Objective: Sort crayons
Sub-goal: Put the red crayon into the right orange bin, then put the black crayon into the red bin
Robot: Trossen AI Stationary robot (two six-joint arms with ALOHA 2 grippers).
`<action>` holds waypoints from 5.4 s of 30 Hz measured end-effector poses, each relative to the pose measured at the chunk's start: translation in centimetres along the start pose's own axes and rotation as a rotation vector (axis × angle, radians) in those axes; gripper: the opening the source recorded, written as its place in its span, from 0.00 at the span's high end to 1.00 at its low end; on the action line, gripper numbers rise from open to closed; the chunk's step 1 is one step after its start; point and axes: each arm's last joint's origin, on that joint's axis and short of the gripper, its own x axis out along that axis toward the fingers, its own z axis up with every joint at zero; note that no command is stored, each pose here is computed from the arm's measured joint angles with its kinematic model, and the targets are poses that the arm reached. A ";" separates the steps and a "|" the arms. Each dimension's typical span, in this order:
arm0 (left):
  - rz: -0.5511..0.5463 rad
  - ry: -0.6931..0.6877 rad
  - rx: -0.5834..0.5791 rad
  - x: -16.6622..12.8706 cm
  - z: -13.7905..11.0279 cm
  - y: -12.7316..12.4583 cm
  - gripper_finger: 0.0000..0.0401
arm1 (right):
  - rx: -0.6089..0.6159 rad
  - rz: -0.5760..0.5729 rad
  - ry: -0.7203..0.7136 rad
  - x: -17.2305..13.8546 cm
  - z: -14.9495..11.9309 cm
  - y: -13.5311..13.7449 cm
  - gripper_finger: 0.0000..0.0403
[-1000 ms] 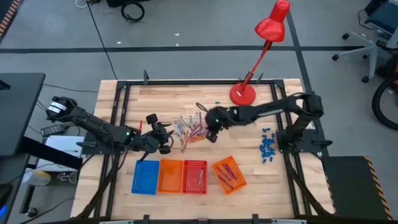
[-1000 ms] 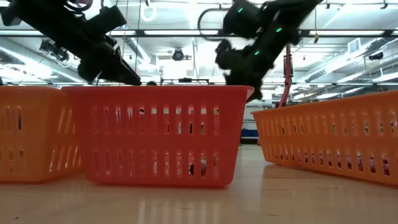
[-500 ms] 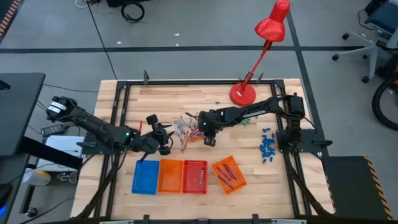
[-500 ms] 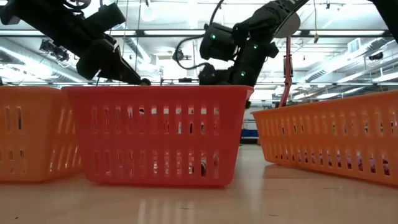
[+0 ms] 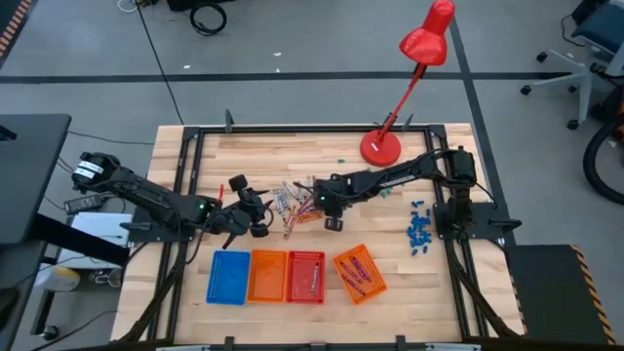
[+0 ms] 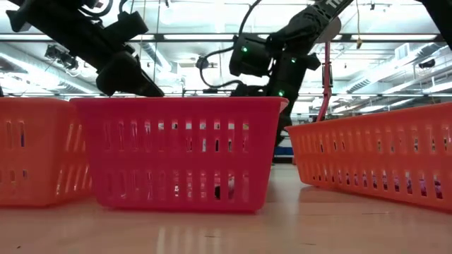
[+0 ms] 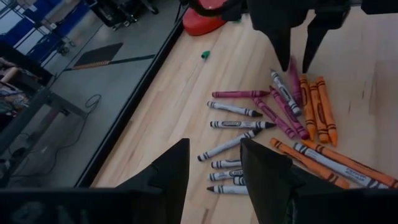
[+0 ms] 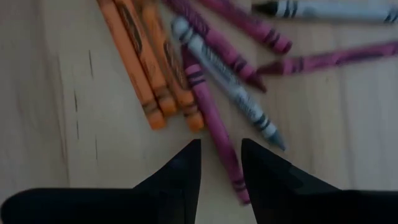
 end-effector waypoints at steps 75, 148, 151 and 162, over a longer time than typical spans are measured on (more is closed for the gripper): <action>0.003 0.006 -0.005 0.1 -0.1 0.1 0.61 | 0.823 0.217 0.192 -11.5 -10.5 15.8 0.91; -0.472 0.412 -0.001 14.0 6.7 -1.4 0.61 | 0.141 -0.125 -0.585 -9.3 -8.5 0.7 0.72; -0.462 0.381 0.016 14.5 6.8 -1.0 0.61 | 0.136 -0.113 -0.593 -9.1 -8.3 0.3 0.72; -0.439 0.542 0.070 15.1 4.9 0.9 0.61 | 0.101 -0.129 -0.583 -8.7 -8.2 -0.5 0.72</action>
